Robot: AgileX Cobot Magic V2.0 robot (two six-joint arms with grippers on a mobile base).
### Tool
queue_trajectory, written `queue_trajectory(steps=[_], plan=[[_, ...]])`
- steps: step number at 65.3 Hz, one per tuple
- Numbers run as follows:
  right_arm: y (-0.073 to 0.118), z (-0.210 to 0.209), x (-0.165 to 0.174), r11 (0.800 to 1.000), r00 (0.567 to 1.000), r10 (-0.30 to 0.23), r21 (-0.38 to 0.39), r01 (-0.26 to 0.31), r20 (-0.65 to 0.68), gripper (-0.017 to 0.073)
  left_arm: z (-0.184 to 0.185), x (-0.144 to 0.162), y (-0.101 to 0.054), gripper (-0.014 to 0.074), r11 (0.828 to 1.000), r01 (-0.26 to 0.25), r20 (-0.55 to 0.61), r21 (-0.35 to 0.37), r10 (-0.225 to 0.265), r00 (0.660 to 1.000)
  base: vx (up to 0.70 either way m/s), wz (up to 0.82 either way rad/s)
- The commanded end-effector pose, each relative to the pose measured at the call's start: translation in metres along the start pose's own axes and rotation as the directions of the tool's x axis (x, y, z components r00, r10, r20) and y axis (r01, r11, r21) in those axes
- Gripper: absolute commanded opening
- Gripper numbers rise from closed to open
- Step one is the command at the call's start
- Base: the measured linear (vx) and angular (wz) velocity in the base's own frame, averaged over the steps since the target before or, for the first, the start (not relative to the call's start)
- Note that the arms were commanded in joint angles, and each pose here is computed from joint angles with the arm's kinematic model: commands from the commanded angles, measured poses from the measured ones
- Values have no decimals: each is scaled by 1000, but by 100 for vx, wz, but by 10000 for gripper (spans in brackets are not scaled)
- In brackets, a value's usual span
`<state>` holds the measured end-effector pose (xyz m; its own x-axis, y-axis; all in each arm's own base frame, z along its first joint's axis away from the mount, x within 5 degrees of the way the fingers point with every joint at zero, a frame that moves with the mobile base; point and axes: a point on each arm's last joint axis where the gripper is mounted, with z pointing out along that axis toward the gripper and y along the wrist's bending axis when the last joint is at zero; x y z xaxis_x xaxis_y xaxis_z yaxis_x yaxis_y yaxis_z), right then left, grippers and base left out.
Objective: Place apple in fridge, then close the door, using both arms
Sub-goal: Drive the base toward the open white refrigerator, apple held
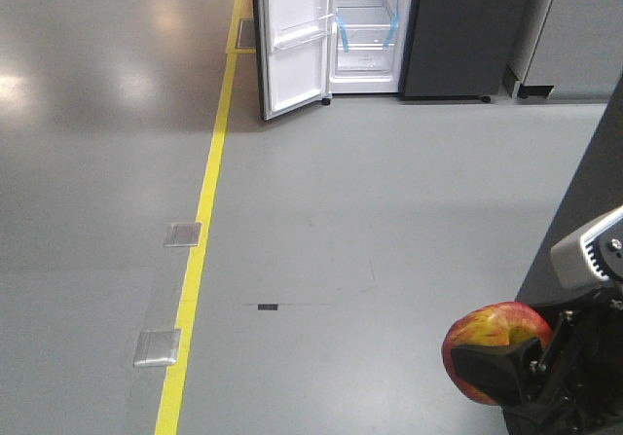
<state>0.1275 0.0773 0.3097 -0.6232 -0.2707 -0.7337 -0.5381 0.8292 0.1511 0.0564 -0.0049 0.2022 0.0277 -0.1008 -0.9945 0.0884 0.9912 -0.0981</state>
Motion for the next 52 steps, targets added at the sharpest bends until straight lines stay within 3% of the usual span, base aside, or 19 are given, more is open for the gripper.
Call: queue_trajectory(steps=[1, 52], plan=[[2, -8, -13, 1000, 995, -3, 3, 3, 97, 223, 0, 2, 0, -6, 1000, 11, 59, 9, -11, 998, 34, 1], [2, -8, -13, 1000, 995, -3, 3, 3, 97, 223, 0, 2, 0, -6, 1000, 11, 59, 9, -11, 998, 35, 0]])
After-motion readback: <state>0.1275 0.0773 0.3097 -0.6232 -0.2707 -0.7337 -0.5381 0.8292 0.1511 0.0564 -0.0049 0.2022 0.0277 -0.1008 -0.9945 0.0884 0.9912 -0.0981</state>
